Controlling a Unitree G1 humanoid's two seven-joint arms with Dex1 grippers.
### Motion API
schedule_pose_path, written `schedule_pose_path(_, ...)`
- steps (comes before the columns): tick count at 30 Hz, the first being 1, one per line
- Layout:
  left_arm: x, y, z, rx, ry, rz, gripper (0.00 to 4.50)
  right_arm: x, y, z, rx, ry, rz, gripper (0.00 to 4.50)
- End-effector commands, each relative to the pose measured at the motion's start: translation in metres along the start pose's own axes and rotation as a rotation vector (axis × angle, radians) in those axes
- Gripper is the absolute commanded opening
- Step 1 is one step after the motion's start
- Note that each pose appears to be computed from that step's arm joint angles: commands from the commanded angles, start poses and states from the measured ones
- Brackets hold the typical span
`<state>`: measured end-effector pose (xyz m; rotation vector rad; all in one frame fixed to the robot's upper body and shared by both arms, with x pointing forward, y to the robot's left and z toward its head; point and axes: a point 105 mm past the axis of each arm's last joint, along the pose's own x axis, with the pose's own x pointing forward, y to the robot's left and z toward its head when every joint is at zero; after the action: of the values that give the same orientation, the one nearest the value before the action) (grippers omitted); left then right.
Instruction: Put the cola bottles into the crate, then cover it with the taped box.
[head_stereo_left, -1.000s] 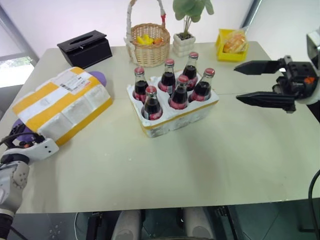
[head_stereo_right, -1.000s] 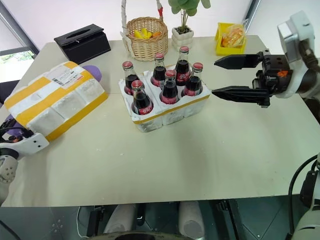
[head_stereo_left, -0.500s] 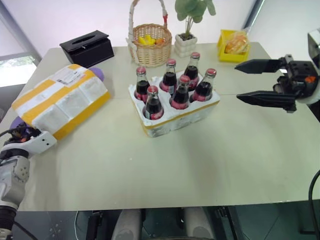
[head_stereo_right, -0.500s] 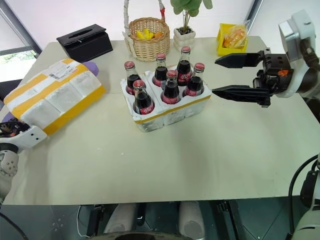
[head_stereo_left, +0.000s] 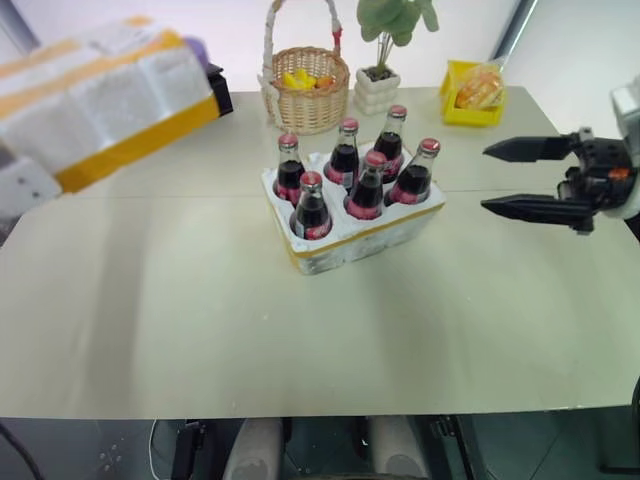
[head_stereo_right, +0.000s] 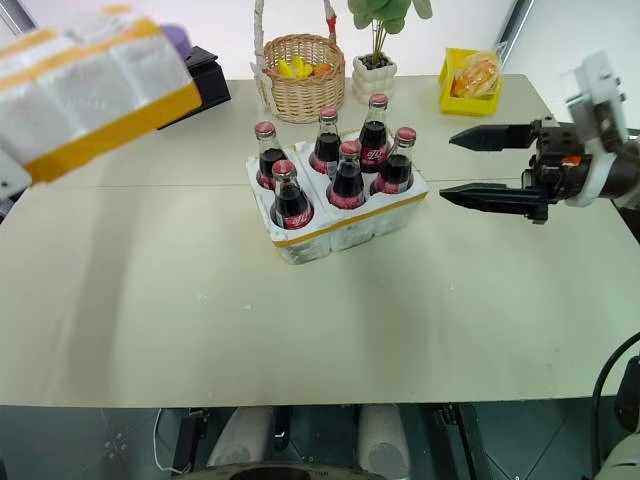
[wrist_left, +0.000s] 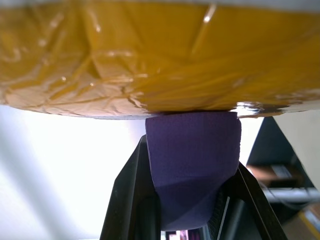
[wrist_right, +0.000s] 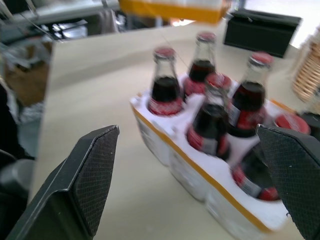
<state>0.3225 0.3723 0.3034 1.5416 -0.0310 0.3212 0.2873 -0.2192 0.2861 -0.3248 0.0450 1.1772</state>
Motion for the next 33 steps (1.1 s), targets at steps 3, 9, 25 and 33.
schedule_pose_path(3, 0.002, 0.038, 0.073, 0.009, -0.207, 0.003, 0.51, -0.001, -0.005, 0.002, -0.026, -0.014, -0.019, 4.50)
schedule_pose_path(9, -0.001, 0.037, 0.134, 0.024, -0.345, -0.062, 0.51, 0.000, -0.008, -0.001, -0.010, -0.024, -0.026, 4.50)
schedule_pose_path(25, 0.002, 0.025, 0.235, 0.132, -0.513, -0.085, 0.51, 0.004, -0.011, -0.007, 0.025, -0.050, -0.045, 4.50)
schedule_pose_path(33, 0.007, 0.037, 0.228, 0.160, -0.450, -0.049, 0.51, 0.003, -0.012, -0.009, 0.039, -0.059, -0.056, 4.50)
